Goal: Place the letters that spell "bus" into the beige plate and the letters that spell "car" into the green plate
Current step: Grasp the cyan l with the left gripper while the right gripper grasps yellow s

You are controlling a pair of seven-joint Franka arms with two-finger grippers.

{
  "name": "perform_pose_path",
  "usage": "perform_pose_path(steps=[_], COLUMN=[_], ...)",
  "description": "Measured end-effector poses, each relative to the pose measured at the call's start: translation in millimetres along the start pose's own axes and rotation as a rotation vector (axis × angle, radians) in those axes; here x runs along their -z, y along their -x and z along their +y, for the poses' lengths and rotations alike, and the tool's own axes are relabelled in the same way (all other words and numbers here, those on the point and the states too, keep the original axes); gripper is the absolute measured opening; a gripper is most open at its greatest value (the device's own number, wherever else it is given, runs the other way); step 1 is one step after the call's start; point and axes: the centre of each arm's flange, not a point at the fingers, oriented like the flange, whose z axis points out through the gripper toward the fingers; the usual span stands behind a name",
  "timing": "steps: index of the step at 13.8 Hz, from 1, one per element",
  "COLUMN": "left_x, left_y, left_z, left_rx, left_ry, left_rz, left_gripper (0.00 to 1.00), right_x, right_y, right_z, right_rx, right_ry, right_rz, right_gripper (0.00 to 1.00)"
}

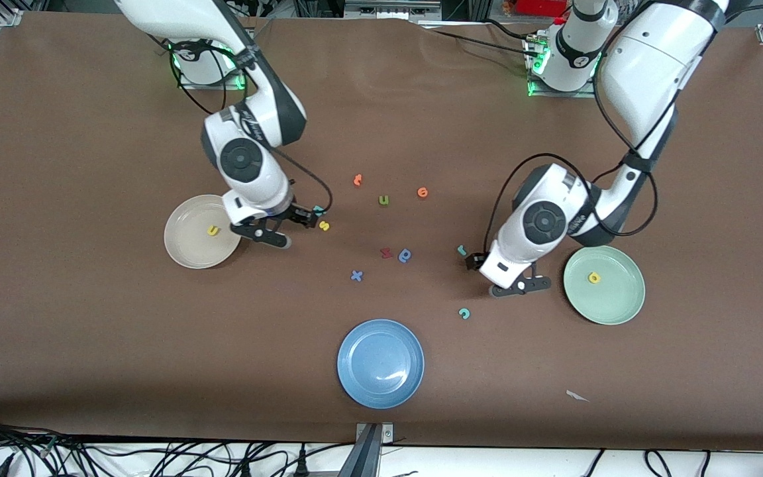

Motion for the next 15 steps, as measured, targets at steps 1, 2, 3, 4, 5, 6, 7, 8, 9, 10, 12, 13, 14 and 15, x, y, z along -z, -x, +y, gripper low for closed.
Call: perform_pose_path(steps=[1, 2, 3, 4, 5, 6, 7, 8, 9, 10, 12, 13, 14, 15], left_x=[-6, -12, -18, -24, -29, -32, -34, -36, -37, -38, -40, -40, -40, -41], left_y=[9, 18, 25, 30, 33, 35, 37, 39, 42, 46, 51, 52, 53, 52], left_z=[8, 14, 17, 18, 18, 17, 17, 19, 22, 26, 31, 33, 33, 32], left_rx=[0.022, 0.044, 0.067, 0.082, 0.092, 0.099, 0.112, 0.119, 0.126, 0.132, 0.137, 0.135, 0.136, 0.137], left_ry=[0.012, 0.022, 0.032, 0.039, 0.042, 0.043, 0.041, 0.040, 0.039, 0.038, 0.037, 0.037, 0.037, 0.036], left_rz=[0.005, 0.008, 0.010, 0.010, 0.007, 0.005, 0.001, -0.001, -0.003, -0.005, -0.007, -0.007, -0.007, -0.007], left_gripper=[1.00, 0.98, 0.98, 0.96, 0.94, 0.89, 0.89, 0.83, 0.82, 0.75, 0.70, 0.64, 0.63, 0.57], right_x=[-14, -27, -36, -42, -44, -46, -48, -51, -54, -57, -63, -66, -66, -65], right_y=[7, 14, 19, 21, 21, 21, 23, 24, 26, 27, 29, 29, 29, 28], right_z=[-9, -15, -19, -20, -20, -20, -21, -21, -22, -24, -25, -26, -26, -26], right_rx=[-0.011, -0.019, -0.021, -0.025, -0.026, -0.027, -0.026, -0.024, -0.022, -0.021, -0.020, -0.019, -0.019, -0.020], right_ry=[-0.010, -0.012, -0.010, -0.008, -0.006, -0.004, -0.003, -0.002, -0.001, -0.005, -0.011, -0.011, -0.012, -0.014], right_rz=[0.009, 0.011, 0.010, 0.008, 0.007, 0.006, 0.005, 0.004, 0.004, 0.007, 0.012, 0.012, 0.012, 0.014], right_gripper=[0.85, 0.84, 0.79, 0.76, 0.76, 0.75, 0.73, 0.73, 0.71, 0.70, 0.66, 0.66, 0.57, 0.51])
